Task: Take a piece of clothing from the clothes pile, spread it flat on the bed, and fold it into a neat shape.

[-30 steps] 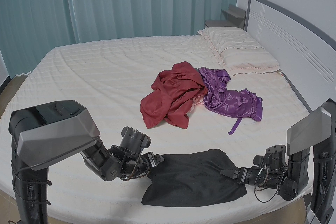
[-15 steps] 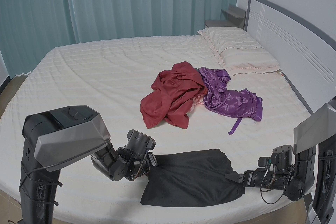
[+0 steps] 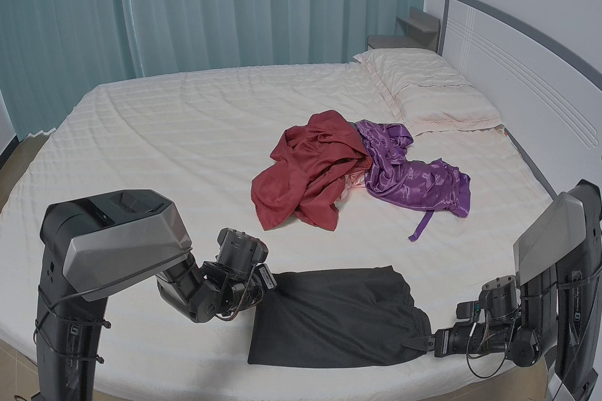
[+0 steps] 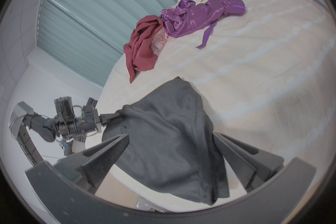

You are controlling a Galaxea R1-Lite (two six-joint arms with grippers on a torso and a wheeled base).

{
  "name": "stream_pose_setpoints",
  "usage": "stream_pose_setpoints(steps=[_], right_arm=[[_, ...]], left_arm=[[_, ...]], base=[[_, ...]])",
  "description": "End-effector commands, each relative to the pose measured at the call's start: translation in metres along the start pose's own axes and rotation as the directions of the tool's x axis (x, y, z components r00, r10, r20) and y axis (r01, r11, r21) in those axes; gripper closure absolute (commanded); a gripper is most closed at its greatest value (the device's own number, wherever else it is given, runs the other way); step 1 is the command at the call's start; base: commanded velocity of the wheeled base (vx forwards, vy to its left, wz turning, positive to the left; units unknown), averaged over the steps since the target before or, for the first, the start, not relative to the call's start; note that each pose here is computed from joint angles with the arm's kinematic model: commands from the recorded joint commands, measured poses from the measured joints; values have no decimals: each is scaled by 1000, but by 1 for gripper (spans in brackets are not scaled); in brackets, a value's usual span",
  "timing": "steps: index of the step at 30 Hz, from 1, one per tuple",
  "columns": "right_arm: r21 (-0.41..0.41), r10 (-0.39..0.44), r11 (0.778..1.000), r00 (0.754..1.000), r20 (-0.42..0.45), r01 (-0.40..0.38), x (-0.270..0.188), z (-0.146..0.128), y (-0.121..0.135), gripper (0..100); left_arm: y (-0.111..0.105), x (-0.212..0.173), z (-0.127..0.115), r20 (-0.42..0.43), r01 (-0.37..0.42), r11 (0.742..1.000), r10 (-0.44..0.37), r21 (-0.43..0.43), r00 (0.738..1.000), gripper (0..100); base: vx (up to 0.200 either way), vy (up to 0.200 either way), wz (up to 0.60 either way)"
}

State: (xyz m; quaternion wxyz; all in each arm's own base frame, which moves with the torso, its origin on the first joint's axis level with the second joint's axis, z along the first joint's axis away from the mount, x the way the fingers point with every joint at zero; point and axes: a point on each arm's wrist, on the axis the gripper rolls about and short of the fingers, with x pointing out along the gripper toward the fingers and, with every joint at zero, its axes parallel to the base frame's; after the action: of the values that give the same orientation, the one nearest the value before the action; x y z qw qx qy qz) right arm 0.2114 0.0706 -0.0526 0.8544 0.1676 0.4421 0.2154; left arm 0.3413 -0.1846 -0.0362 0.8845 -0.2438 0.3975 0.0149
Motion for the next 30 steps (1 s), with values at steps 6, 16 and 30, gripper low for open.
stream_pose_setpoints(steps=[6, 16, 30], right_arm=[[-7, -8, 1000, 999, -47, 7, -2, -10, 0, 100], [-19, -4, 1000, 999, -46, 3, -10, -9, 3, 0], [-8, -8, 1000, 999, 46, 8, -14, 7, -2, 0]], left_arm=[[9, 2, 6, 6, -19, 1000, 19, -20, 1000, 0], [11, -11, 26, 40, 3, 997, 0, -72, 999, 0], [-37, -70, 17, -35, 223, 934, -241, -279, 970, 0]], base=[[0, 0, 0], [0, 0, 0], [0, 0, 0]])
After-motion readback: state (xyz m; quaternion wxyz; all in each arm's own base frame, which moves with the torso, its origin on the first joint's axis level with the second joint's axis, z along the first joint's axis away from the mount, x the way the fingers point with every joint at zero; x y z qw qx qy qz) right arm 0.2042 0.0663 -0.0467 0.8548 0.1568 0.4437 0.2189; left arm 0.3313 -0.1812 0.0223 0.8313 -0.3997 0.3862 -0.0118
